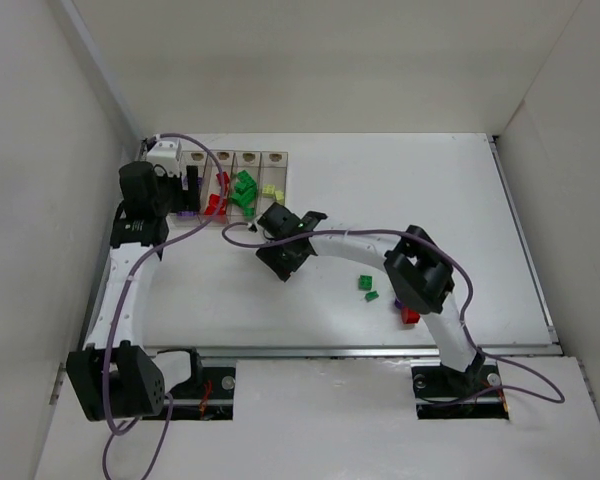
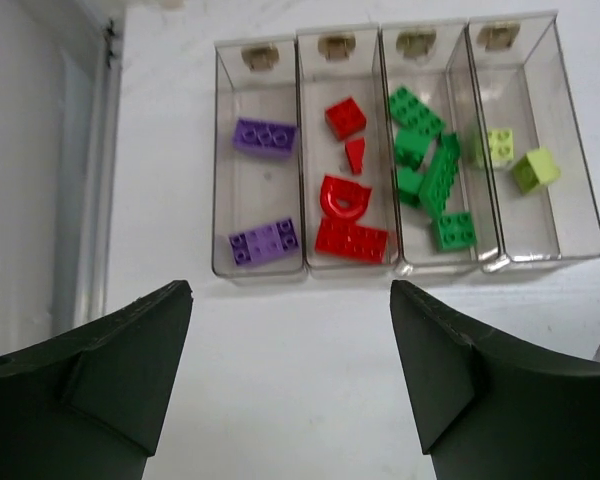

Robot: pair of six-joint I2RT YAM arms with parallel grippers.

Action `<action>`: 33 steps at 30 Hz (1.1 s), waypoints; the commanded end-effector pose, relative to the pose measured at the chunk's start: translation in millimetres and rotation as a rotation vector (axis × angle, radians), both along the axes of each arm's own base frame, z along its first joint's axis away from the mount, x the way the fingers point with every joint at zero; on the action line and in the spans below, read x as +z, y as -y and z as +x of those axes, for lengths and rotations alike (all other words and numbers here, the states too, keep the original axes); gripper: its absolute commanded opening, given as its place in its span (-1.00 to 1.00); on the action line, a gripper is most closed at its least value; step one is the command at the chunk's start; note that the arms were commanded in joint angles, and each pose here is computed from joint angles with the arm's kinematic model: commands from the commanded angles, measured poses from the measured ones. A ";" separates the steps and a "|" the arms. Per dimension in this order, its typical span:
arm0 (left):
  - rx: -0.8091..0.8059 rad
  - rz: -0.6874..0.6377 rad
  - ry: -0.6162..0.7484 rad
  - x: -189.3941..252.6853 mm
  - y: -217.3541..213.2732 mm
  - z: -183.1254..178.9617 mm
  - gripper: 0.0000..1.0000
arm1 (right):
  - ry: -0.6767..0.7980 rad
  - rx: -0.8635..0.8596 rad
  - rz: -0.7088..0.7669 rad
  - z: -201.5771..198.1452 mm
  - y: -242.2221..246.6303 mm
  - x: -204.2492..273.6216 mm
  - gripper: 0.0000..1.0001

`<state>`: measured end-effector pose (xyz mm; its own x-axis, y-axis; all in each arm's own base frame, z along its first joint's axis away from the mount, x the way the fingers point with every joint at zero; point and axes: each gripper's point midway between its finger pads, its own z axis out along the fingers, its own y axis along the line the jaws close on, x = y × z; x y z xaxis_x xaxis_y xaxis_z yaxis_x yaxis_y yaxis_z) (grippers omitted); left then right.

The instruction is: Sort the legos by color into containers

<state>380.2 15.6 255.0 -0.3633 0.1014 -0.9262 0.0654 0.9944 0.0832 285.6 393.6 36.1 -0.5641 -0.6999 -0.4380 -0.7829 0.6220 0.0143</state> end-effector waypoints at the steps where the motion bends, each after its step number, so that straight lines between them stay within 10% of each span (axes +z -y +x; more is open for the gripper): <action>1: 0.022 -0.044 0.010 0.0 2.8 -11.2 0.56 | 0.046 0.028 0.073 11.9 -15.9 32.7 0.20; 14: 0.004 -0.048 0.044 11.7 6.7 -20.9 0.56 | -0.011 0.069 0.064 -9.2 -18.4 10.0 -0.12; 22: -0.029 -0.050 0.016 4.3 11.9 -26.7 0.56 | -0.028 0.073 0.055 -9.7 -20.5 0.3 -0.82; 24: -0.061 -0.051 0.016 4.6 16.8 -26.9 0.56 | -0.022 0.073 0.063 -8.1 -22.7 3.3 -0.79; 28: -0.084 -0.051 0.007 2.5 20.3 -28.5 0.56 | -0.029 0.073 0.053 -8.0 -22.9 3.1 0.06; 33: -0.093 -0.055 0.007 2.6 21.9 -28.7 0.56 | -0.029 0.083 0.083 -10.2 -25.8 12.8 0.06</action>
<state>355.5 0.0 247.3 -0.3864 0.0734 -0.9194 0.1246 0.9918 0.0268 272.8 403.0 30.3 -0.5423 -0.7268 -0.4216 -0.8180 0.5712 0.0675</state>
